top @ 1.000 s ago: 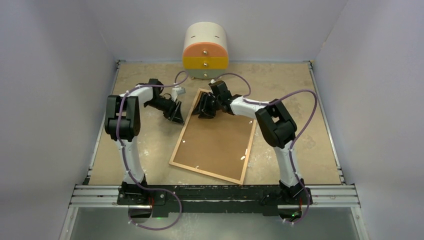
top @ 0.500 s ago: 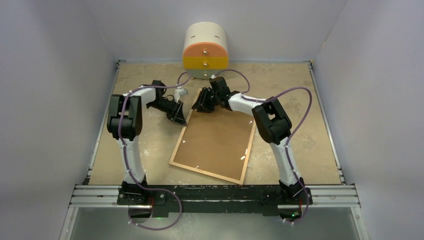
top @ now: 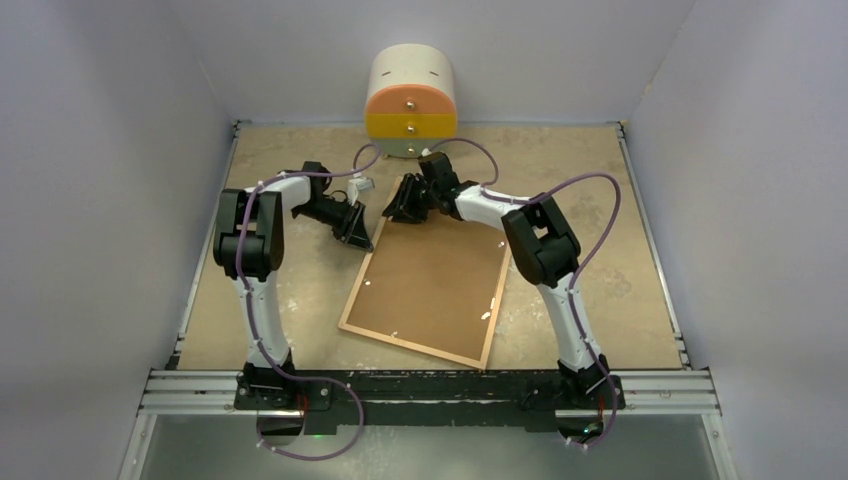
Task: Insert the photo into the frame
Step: Install the photo frame at the center of the board.
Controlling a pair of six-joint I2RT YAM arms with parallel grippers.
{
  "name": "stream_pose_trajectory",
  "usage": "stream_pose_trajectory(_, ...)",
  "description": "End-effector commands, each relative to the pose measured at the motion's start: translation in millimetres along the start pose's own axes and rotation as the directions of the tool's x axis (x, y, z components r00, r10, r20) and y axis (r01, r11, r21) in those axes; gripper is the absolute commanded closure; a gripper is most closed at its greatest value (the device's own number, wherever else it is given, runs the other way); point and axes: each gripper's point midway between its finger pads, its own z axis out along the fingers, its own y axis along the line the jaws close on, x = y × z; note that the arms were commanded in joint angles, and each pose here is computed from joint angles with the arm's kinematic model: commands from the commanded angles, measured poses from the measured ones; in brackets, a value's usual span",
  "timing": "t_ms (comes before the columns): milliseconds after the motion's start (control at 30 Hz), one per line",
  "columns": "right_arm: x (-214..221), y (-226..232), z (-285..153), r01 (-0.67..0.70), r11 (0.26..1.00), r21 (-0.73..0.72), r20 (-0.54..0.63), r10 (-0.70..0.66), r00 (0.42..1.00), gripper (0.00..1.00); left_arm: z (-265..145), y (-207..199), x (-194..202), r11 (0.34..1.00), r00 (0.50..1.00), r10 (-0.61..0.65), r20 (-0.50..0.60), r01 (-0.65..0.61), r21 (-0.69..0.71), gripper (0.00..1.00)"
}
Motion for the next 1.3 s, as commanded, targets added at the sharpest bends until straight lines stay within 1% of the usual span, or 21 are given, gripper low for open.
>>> stream_pose_trajectory(0,-5.0,-12.6,10.5,-0.016,0.999,0.036,0.016,0.016,1.000,0.62,9.8,4.5,24.8,1.000,0.998,0.008,-0.068,-0.008,0.003,0.75)
stream_pose_trajectory(700,-9.6,-13.8,22.4,-0.055,0.998,0.017,0.036,0.054,0.998,0.66,11.6,0.2,30.7,1.000,0.996,0.023,-0.091,-0.021,0.021,0.76)
stream_pose_trajectory(867,-12.3,0.7,14.8,-0.032,0.999,-0.017,0.031,0.033,0.999,0.65,10.7,-4.7,32.9,0.999,0.995,0.023,-0.097,-0.020,0.031,0.76)
stream_pose_trajectory(967,-18.6,13.7,-9.9,0.003,1.000,-0.028,0.049,-0.002,0.999,0.57,4.7,-11.3,33.9,0.999,0.994,0.038,-0.106,-0.034,0.039,0.75)
stream_pose_trajectory(1067,-33.7,18.8,-51.0,0.002,0.999,-0.046,0.101,0.003,0.995,0.46,-7.5,-19.0,30.7,0.998,0.992,0.063,-0.105,-0.060,0.038,0.71)
stream_pose_trajectory(1100,-39.0,17.0,-66.0,-0.005,0.999,-0.048,0.121,0.011,0.993,0.40,-12.6,-20.9,28.3,0.997,0.992,0.073,-0.103,-0.070,0.035,0.70)
stream_pose_trajectory(1200,-49.4,1.0,-110.6,-0.031,0.999,-0.027,0.183,0.035,0.983,0.27,-30.5,-25.3,21.5,0.995,0.991,0.100,-0.094,-0.098,0.025,0.64)
stream_pose_trajectory(1233,-54.4,-3.0,-130.2,-0.038,0.999,-0.015,0.221,0.041,0.974,0.22,-36.5,-25.7,20.8,0.994,0.989,0.110,-0.095,-0.109,0.017,0.62)
stream_pose_trajectory(1267,-49.7,-21.1,-143.7,-0.064,0.998,0.020,0.233,0.058,0.971,0.17,-41.0,-24.1,22.1,0.993,0.988,0.115,-0.104,-0.116,0.004,0.61)
